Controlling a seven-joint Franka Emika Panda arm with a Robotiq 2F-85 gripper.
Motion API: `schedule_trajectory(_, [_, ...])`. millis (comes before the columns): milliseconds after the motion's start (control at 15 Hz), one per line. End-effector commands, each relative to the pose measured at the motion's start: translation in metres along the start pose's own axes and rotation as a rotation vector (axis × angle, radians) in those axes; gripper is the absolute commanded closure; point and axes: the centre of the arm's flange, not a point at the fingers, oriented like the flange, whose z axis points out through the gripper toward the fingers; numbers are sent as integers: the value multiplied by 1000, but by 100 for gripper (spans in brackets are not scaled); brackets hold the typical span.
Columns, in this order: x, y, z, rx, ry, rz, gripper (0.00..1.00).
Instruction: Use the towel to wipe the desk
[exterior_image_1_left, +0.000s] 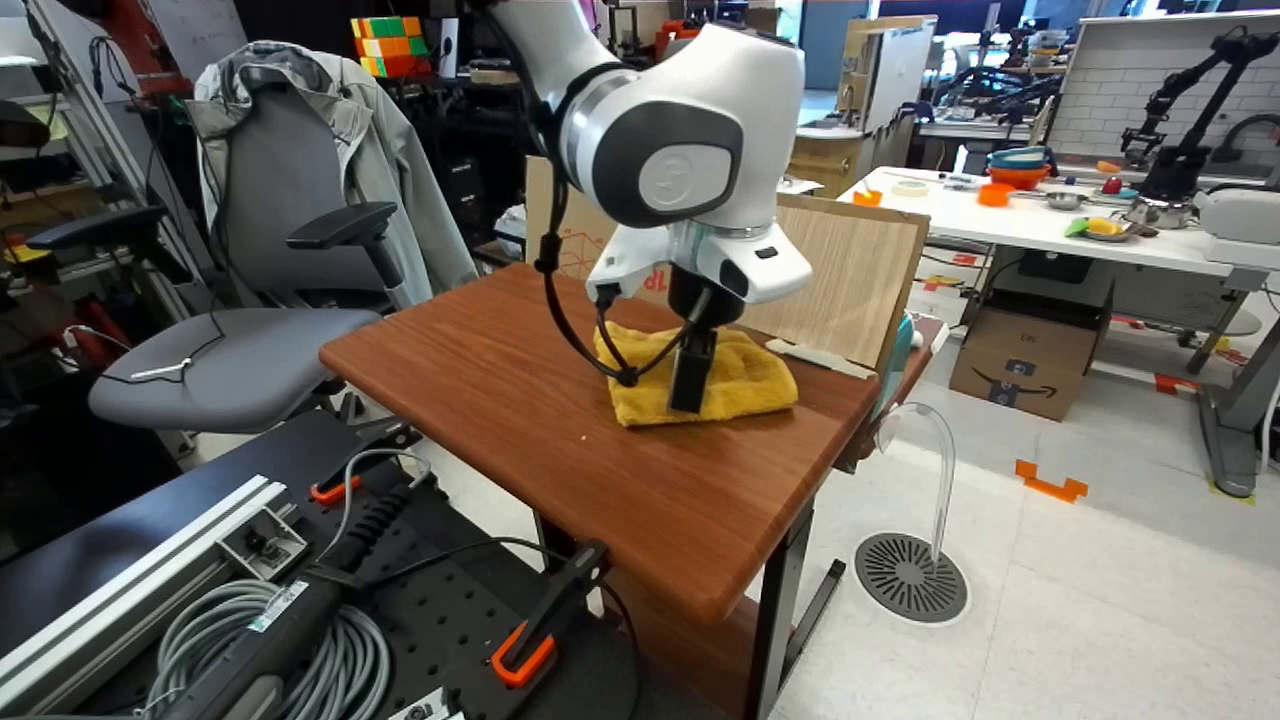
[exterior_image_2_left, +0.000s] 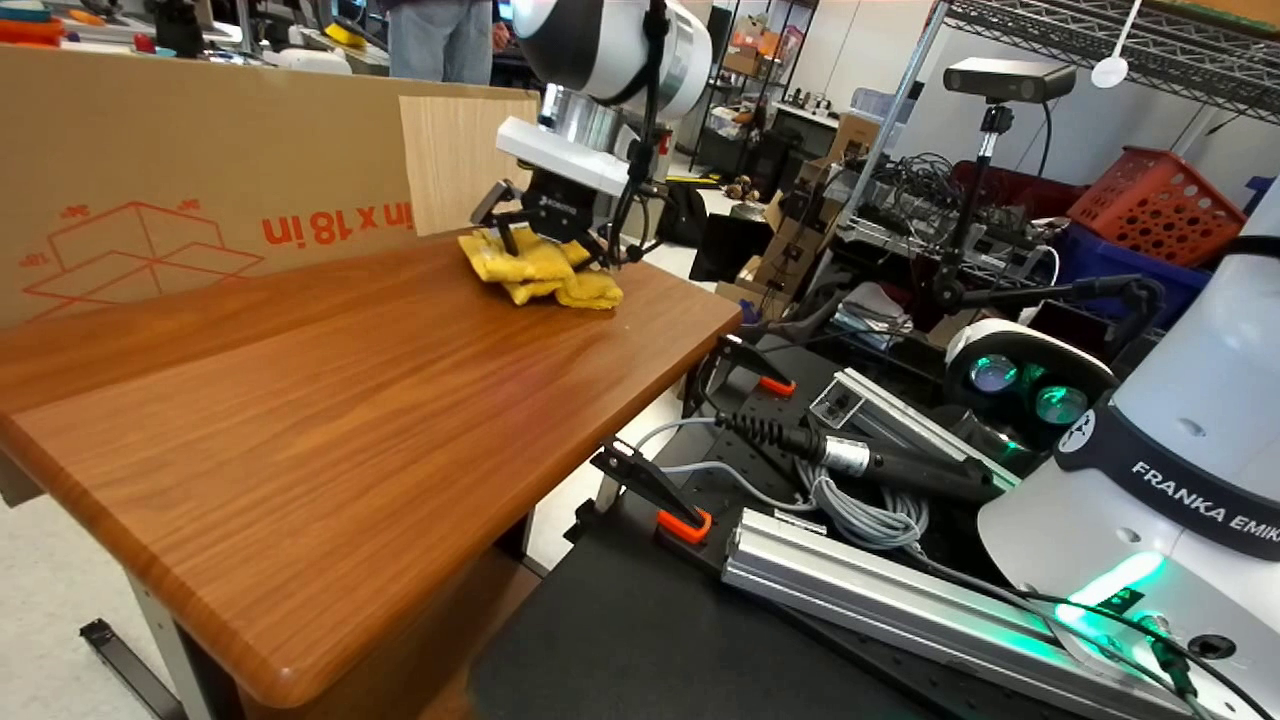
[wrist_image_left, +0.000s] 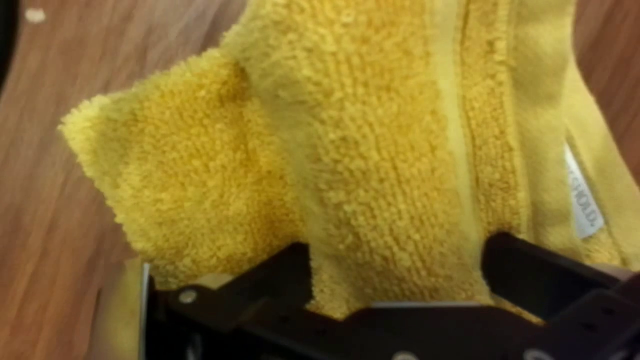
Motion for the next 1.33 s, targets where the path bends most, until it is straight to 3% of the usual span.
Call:
schedule_trajectory(0, [44, 21, 31, -7, -14, 98, 0])
schedule_trajectory(133, [36, 24, 27, -7, -24, 85, 0])
schedule_trajectory(200, [1, 29, 20, -26, -38, -2, 0])
schedule_trajectory(600, [-71, 46, 38, -142, -101, -200, 0])
schedule_trajectory(800, [-81, 61, 37, -195, -97, -203, 0])
schedule_trajectory(1267, [-65, 109, 34, -256, -65, -102, 0])
